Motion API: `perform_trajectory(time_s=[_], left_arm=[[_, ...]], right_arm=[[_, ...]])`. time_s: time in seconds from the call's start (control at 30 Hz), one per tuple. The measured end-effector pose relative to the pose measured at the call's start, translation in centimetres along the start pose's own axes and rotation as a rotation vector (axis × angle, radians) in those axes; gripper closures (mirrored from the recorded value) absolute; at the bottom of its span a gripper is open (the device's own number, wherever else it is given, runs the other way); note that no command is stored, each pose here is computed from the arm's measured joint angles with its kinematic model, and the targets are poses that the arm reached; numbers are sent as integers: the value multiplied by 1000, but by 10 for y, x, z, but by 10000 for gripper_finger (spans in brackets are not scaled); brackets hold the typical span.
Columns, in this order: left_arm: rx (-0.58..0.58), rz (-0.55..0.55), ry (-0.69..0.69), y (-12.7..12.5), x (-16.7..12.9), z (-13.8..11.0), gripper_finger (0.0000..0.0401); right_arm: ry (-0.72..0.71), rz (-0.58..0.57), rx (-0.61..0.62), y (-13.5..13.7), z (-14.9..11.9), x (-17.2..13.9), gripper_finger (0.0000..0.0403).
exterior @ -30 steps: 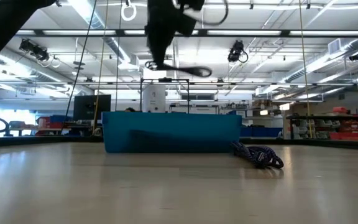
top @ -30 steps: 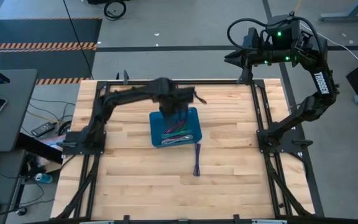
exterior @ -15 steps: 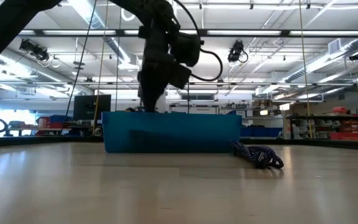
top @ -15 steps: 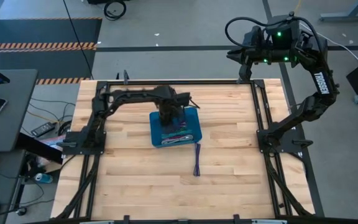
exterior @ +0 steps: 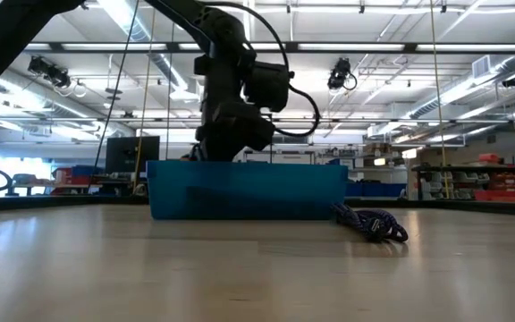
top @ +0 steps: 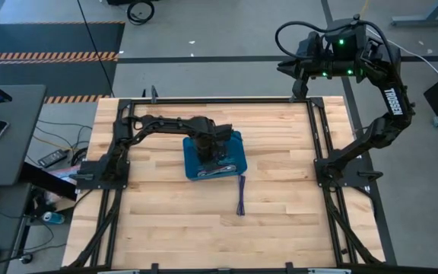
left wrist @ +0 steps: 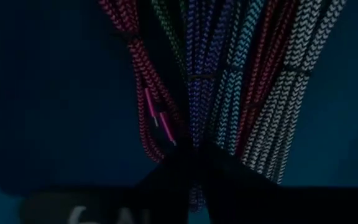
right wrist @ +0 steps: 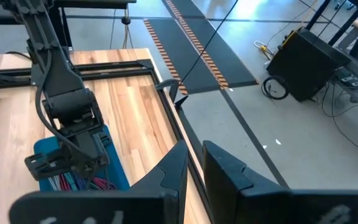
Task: Pick and place USB-C Cables
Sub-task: Put the left black purple charger cable into the blue bin, then put the black purple charger cable into the blue bin
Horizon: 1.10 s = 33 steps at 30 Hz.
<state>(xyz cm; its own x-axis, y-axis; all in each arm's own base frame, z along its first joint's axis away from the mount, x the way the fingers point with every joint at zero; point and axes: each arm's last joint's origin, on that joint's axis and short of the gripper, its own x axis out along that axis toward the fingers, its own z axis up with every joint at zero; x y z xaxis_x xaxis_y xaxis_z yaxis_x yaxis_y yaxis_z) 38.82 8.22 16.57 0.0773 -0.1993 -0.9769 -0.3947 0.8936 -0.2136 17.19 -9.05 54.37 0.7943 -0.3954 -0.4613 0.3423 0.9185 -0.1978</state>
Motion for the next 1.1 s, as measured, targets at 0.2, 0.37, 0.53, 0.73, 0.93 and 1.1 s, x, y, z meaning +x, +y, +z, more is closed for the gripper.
perform_trajectory(time_s=[0.2, 0.37, 0.53, 0.73, 0.93, 1.1], left_arm=[[-87, -9, -46, 1, -10, 7, 299], [-113, -26, -112, -5, -34, 19, 258], [-157, -46, -170, -13, -64, 27, 230], [-261, -95, -273, -49, -96, 31, 210], [-393, -105, -360, -107, -93, 20, 202], [-626, -119, -467, -154, -85, 3, 202]], right_arm=[[16, 4, -1, 0, -2, 0, 347], [36, 8, 0, 1, -3, 0, 347], [58, 12, -13, 1, -6, 0, 347], [115, -171, -127, -6, -7, -1, 347], [198, -395, -123, -25, -13, -4, 347], [231, -458, -108, -39, -17, -7, 347]])
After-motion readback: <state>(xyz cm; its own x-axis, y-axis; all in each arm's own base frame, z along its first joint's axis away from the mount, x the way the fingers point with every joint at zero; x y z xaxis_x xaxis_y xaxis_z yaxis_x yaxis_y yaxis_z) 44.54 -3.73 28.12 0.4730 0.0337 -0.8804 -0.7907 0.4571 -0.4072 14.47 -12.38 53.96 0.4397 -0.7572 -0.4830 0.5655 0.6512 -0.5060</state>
